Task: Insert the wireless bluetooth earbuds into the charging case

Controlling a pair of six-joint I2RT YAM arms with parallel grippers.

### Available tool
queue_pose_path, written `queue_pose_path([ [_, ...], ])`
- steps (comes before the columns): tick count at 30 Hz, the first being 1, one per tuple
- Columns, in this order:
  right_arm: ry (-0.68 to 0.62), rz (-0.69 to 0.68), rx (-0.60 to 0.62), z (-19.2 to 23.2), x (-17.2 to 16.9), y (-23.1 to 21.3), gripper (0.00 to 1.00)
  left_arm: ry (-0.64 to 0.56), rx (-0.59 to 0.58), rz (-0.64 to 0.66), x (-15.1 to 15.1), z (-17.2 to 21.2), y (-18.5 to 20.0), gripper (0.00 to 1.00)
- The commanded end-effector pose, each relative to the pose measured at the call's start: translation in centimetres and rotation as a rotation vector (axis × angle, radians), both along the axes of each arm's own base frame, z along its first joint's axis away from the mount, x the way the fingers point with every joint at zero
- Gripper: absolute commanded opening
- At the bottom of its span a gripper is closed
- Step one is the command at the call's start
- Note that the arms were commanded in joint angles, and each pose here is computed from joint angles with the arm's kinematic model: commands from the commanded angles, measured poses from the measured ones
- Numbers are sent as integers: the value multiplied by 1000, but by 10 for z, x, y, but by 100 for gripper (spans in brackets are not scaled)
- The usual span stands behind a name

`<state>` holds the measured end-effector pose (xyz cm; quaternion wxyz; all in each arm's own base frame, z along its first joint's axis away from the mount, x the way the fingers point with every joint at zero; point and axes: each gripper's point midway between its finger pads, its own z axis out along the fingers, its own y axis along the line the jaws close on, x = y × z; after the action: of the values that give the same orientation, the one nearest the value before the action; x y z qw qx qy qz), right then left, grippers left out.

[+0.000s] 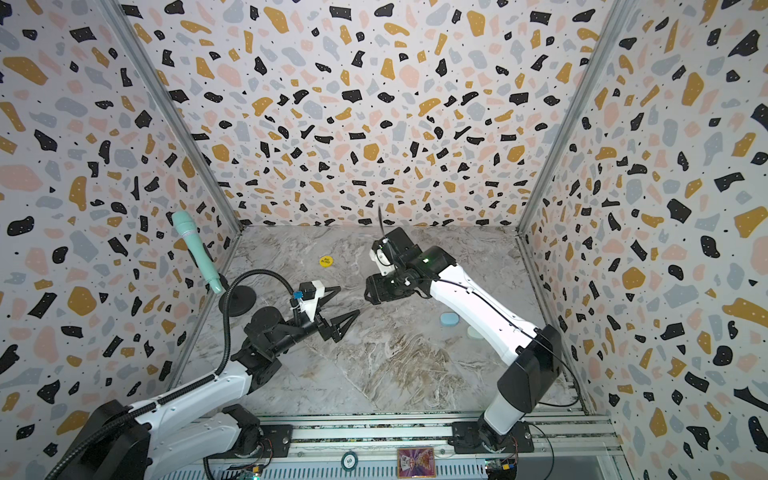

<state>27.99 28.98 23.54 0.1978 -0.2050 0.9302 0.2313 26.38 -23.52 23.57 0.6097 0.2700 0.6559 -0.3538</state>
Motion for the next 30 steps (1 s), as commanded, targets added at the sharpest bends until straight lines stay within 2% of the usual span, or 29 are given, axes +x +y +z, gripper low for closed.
queue_pose_path([
  [1,-44,-83,-31,-17,10,-27,47,116,36,177,12,-25,25,100],
  [7,-11,-211,-142,-101,15,-78,47,205,53,282,14,-47,45,100],
  [12,26,-250,-195,-154,6,-96,47,244,65,311,16,-58,48,100],
  [18,54,-284,-242,-187,-3,-109,48,238,75,311,21,-54,45,100],
  [30,87,-305,-290,-219,-16,-122,52,230,94,313,35,-48,37,100],
])
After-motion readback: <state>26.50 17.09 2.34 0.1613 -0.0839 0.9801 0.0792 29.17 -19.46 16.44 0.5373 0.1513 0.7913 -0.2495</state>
